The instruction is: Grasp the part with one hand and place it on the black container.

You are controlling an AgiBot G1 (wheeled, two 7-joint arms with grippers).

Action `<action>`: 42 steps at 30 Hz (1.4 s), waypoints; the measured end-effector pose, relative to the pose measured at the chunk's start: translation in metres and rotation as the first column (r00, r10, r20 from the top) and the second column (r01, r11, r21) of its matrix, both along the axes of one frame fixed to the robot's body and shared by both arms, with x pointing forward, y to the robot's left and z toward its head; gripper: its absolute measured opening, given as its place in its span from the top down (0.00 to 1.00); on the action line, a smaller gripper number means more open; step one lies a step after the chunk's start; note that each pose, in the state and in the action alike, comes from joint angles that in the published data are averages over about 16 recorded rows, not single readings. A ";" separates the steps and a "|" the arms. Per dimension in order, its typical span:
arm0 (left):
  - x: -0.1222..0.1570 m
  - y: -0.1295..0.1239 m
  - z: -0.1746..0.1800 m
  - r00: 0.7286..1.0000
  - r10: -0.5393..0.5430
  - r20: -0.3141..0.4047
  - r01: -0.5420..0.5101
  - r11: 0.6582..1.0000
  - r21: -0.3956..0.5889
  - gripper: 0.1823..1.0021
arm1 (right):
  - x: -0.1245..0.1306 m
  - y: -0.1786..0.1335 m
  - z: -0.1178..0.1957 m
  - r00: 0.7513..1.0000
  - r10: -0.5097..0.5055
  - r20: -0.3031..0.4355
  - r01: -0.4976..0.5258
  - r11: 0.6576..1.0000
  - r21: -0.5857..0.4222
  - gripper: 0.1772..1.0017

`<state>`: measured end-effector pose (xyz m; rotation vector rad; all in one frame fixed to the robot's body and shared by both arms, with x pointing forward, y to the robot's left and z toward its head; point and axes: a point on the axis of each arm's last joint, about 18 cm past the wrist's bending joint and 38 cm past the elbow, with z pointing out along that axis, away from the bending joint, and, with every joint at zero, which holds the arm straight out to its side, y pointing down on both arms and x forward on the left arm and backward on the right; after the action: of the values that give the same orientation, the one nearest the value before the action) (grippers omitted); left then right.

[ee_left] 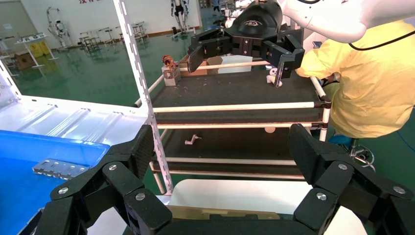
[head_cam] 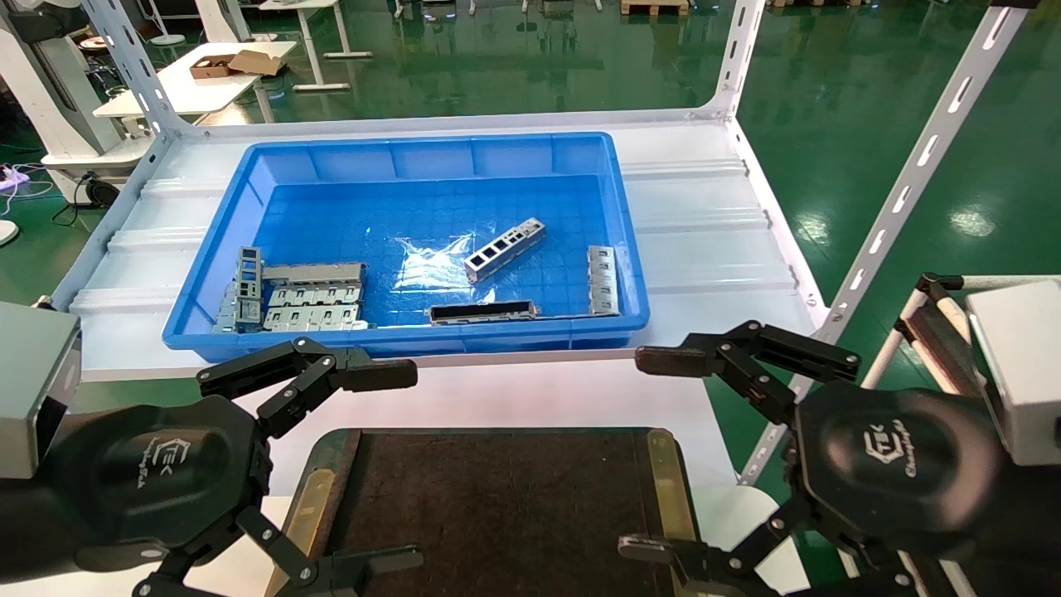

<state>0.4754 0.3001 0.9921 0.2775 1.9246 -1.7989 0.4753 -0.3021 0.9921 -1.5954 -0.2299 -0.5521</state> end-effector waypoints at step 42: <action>0.154 -0.039 0.025 0.923 0.384 0.005 -0.382 0.920 -0.091 0.00 | 0.000 0.000 0.000 1.000 0.000 0.000 0.000 1.000 0.000 0.00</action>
<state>0.6294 0.2613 1.0173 -0.1055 1.7319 -1.6019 0.4754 -0.3022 0.9921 -1.5953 -0.2299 -0.5519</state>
